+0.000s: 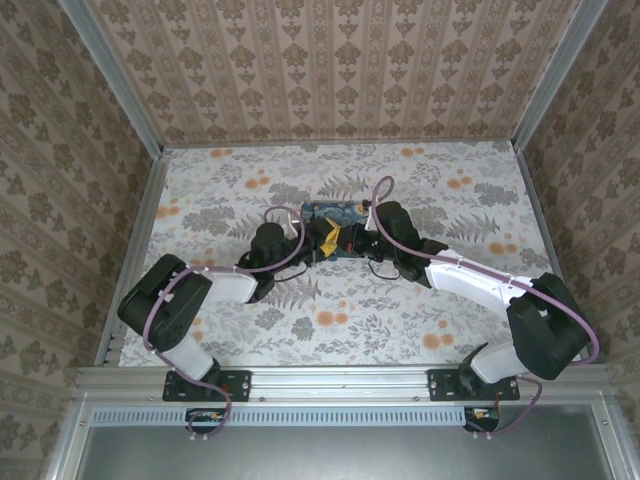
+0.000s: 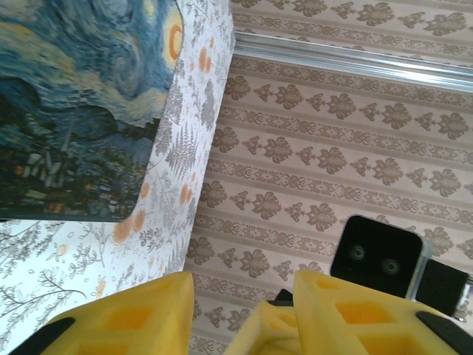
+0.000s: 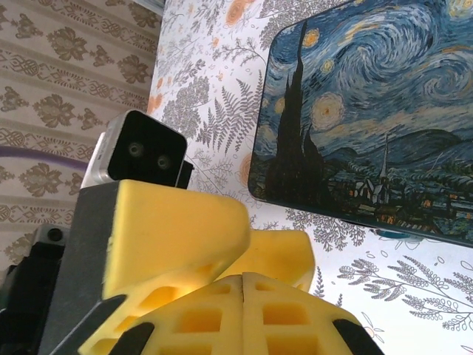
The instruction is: Unlock a padlock with a key
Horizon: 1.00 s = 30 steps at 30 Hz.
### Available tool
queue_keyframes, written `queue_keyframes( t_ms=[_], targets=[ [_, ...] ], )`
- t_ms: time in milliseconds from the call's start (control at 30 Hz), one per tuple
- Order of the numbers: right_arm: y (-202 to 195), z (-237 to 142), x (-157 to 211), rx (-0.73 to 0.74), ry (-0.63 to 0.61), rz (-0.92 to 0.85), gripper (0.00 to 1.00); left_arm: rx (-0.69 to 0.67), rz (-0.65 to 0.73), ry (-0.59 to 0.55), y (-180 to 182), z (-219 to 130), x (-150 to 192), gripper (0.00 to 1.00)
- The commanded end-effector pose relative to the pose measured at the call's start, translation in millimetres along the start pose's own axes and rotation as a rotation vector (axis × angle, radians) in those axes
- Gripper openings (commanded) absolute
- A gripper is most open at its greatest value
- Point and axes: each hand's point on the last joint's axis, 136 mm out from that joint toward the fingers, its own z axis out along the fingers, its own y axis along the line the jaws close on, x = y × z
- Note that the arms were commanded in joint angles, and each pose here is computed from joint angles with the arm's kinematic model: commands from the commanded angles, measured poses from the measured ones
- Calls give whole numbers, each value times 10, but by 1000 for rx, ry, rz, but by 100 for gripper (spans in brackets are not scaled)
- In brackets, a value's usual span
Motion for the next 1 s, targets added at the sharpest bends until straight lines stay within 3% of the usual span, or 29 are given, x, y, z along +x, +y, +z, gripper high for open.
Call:
queue_keyframes(
  t_ms=[0, 600, 833, 967],
  targets=[
    [-44, 5, -2, 0, -3, 6, 0, 50, 50, 16, -187, -19, 54, 37],
    [-65, -37, 25, -6, -5, 10, 0, 49, 55, 10, -176, -15, 43, 20],
    [-59, -50, 22, -7, -6, 10, 0, 50, 62, 11, -179, -15, 52, 20],
    [-122, -44, 76, 17, 16, 3, 0, 26, 83, 3, -136, -40, 37, 25]
  ],
)
